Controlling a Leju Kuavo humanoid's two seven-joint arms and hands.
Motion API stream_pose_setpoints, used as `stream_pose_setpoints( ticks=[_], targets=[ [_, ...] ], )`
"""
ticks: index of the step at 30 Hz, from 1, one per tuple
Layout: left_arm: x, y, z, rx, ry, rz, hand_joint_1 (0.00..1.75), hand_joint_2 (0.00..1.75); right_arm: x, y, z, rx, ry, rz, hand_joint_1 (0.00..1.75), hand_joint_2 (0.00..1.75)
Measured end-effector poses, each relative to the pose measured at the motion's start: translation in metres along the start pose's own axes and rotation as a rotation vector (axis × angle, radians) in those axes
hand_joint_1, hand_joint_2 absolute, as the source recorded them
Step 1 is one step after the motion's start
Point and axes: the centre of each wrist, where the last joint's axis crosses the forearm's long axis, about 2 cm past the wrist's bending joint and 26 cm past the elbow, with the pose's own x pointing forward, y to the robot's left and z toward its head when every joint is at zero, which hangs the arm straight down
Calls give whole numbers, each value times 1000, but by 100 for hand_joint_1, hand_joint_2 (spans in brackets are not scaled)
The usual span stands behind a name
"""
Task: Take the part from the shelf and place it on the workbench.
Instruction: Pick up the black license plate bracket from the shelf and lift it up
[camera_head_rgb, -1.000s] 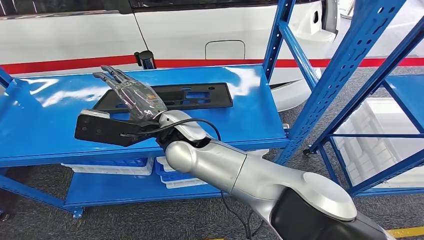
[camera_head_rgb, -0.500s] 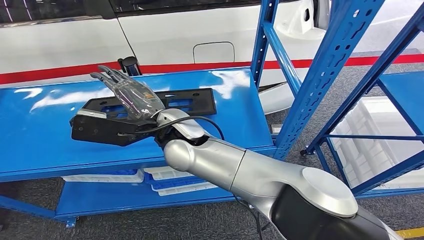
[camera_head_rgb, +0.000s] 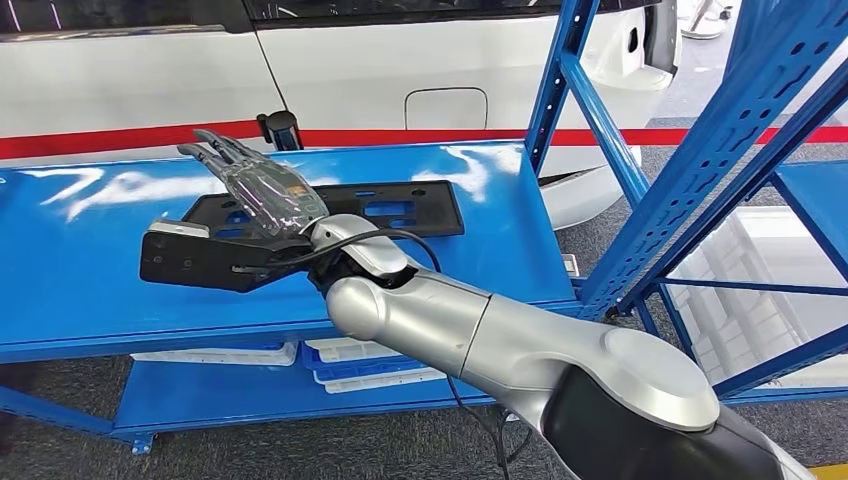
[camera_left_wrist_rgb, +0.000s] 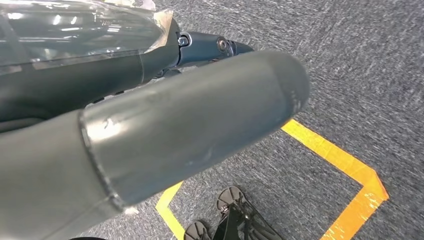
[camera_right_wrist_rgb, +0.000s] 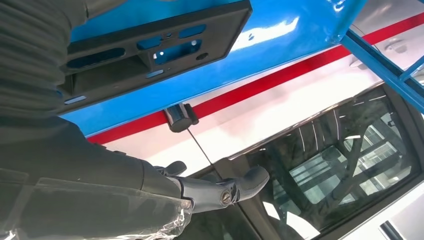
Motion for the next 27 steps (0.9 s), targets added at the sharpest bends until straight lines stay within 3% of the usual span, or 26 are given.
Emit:
stream_pose_setpoints(
  ticks=[8,17,23,27],
  targets=[
    [-2,-2,2,12,10,4,0,0,0,4,1,15,-2,38,0,175],
    [-3,-3,3,18,7,-4,0,0,0,14,4,27,13,205,0,175],
    [-4,-4,4,24,0,-21,0,0,-3,28,9,-18,-6,545,0,175],
    [-5,-5,5,34,-2,-27,0,0,-15,43,15,-4,57,601,0,175]
  ],
)
